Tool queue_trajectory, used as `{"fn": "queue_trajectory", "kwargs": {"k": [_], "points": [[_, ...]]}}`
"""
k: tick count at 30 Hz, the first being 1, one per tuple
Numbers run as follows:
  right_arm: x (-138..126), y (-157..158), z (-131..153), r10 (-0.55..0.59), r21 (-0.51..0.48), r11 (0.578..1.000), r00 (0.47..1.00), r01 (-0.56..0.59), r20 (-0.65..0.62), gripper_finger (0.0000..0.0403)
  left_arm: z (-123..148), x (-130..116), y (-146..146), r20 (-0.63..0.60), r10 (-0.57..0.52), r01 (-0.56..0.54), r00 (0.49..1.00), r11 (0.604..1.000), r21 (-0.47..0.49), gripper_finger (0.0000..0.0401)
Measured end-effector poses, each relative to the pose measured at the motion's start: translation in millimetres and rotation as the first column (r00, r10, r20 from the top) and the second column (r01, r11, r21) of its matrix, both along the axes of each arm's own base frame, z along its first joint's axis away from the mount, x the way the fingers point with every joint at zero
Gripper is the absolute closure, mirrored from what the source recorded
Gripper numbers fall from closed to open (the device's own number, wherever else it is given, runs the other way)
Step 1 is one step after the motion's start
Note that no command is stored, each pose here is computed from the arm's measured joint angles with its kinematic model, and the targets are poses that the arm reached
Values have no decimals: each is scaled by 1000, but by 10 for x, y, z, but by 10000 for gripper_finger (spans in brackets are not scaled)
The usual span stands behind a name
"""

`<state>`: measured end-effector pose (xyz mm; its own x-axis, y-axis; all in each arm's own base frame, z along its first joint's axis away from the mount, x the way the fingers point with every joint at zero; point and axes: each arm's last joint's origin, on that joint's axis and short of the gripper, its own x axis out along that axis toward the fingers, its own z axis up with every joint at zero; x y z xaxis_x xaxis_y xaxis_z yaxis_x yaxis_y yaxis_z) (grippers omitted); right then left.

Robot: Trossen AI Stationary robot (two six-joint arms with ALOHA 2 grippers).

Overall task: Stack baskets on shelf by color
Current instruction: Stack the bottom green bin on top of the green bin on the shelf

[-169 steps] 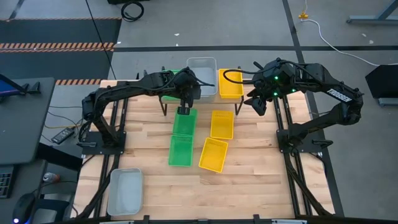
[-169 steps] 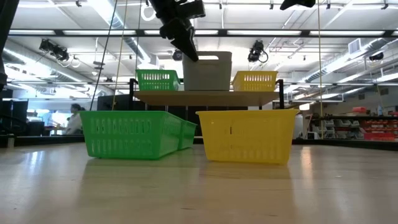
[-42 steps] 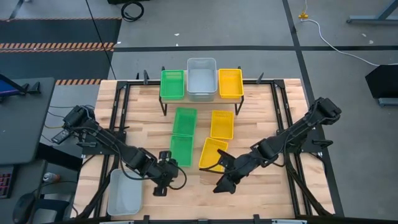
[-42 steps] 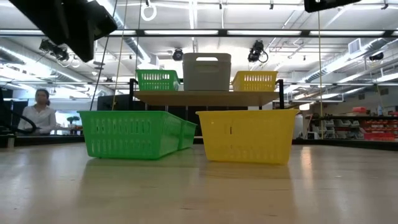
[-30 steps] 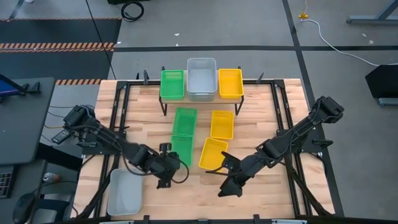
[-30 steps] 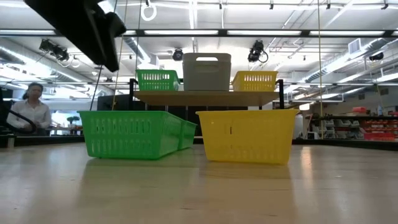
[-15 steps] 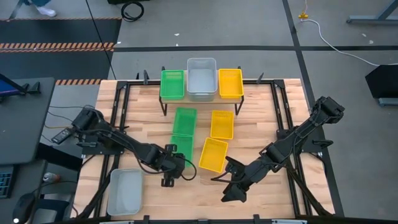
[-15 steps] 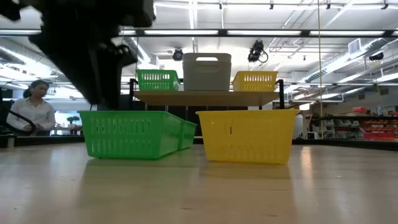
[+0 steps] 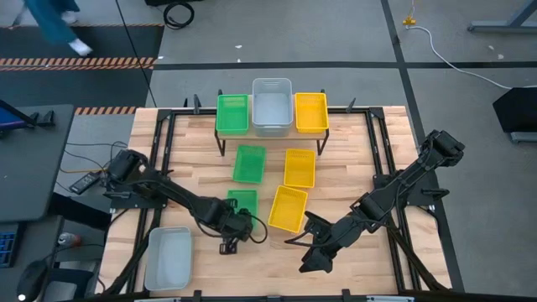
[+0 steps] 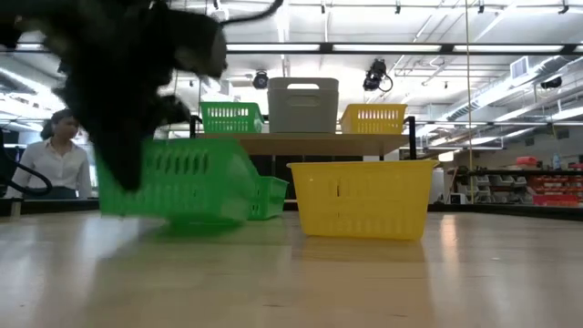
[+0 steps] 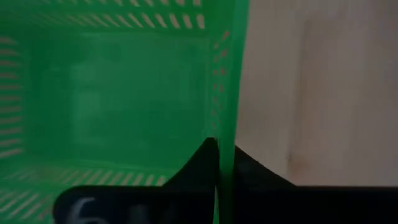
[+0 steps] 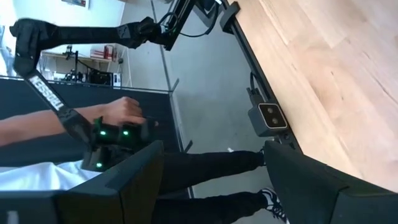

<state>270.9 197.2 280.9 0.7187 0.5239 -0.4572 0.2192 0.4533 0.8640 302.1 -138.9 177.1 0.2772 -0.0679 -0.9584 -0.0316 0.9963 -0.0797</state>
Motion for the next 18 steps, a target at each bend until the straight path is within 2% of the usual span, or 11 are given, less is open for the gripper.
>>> {"fn": "queue_trajectory", "kwargs": {"k": [6,12,18], "points": [[0,0,0,19,-29,999,1000,-18,20,119,472,49,-42,40,16,-15,999,1000,-19,396],[0,0,0,41,-62,997,998,-38,43,119,1053,98,-76,100,9,-15,995,998,54,398],[0,0,-1,60,-91,994,996,-54,61,119,1474,54,-8,120,20,-37,993,989,143,399]]}}
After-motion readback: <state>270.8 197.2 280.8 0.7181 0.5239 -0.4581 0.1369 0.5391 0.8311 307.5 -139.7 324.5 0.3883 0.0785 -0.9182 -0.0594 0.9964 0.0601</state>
